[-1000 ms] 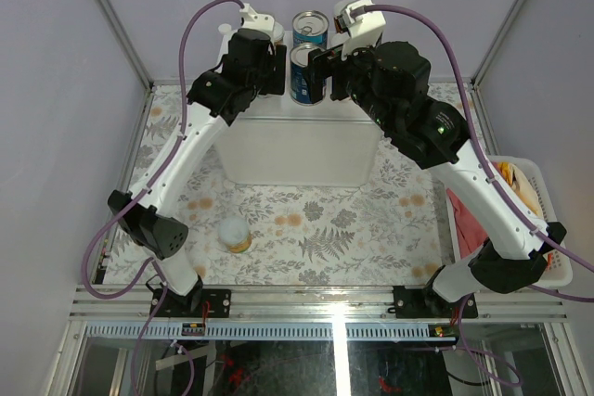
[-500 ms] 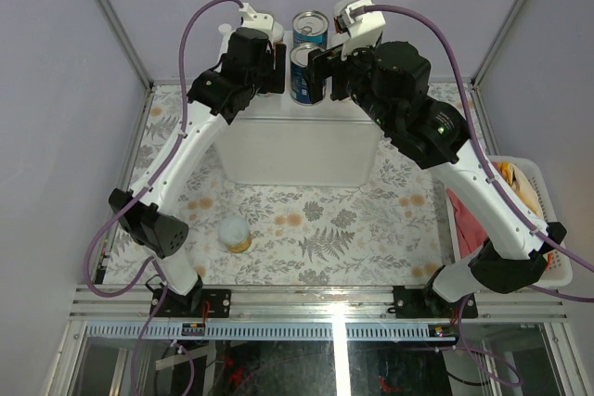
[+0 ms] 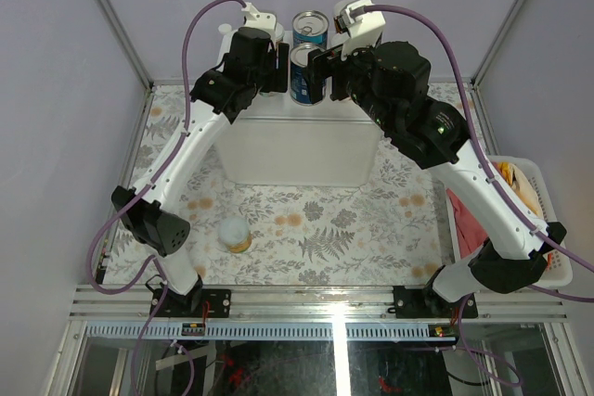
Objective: Place and organize the canned foods onto the counter
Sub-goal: Place the canned food on the counter.
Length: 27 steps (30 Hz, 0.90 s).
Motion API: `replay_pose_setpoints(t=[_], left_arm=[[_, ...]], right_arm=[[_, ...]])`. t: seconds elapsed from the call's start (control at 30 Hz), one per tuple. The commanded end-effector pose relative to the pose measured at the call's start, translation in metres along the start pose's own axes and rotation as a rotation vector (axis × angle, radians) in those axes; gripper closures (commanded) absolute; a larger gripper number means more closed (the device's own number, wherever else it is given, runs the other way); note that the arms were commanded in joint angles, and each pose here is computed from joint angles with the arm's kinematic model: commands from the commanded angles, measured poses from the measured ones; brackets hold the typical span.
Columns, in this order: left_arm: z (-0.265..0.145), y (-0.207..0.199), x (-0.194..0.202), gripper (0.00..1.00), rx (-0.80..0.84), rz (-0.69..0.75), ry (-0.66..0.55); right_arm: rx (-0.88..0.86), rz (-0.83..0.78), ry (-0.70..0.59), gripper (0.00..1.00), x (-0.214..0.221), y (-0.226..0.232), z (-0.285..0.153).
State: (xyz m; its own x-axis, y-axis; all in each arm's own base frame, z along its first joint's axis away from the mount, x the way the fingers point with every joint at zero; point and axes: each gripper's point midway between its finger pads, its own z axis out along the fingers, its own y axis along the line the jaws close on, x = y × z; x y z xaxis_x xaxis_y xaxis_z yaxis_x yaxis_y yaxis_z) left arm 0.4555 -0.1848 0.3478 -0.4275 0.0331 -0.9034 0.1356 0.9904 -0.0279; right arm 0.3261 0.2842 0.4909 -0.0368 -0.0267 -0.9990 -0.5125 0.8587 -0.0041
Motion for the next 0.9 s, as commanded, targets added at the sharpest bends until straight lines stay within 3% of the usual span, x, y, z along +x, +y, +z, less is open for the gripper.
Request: replay_pose_setpoints(t=[0.0,0.23,0.67,0.87], left_arm=[[0.0028,0.0001,-0.026,0.92,0.007,-0.042,-0.093],[-0.0001,0.0034,-0.0252,0.57,-0.006,-0.043,-0.094],[-0.0038,0.0072,-0.0264,0.27,-0.023,-0.055,-0.1],[-0.0047,0.0088,-0.0281,0.18,-0.032,-0.06,-0.105]], right_arm=[[0.004,0.016,-0.078,0.11,-0.0248,-0.0054,-0.0104],[0.0,0.019,-0.077,0.11,-0.0239,-0.0045,-0.0099],[-0.002,0.023,-0.078,0.11,-0.0248,-0.0045,-0.0108],[-0.004,0.023,-0.075,0.11,-0.0236,-0.0039,-0.01]])
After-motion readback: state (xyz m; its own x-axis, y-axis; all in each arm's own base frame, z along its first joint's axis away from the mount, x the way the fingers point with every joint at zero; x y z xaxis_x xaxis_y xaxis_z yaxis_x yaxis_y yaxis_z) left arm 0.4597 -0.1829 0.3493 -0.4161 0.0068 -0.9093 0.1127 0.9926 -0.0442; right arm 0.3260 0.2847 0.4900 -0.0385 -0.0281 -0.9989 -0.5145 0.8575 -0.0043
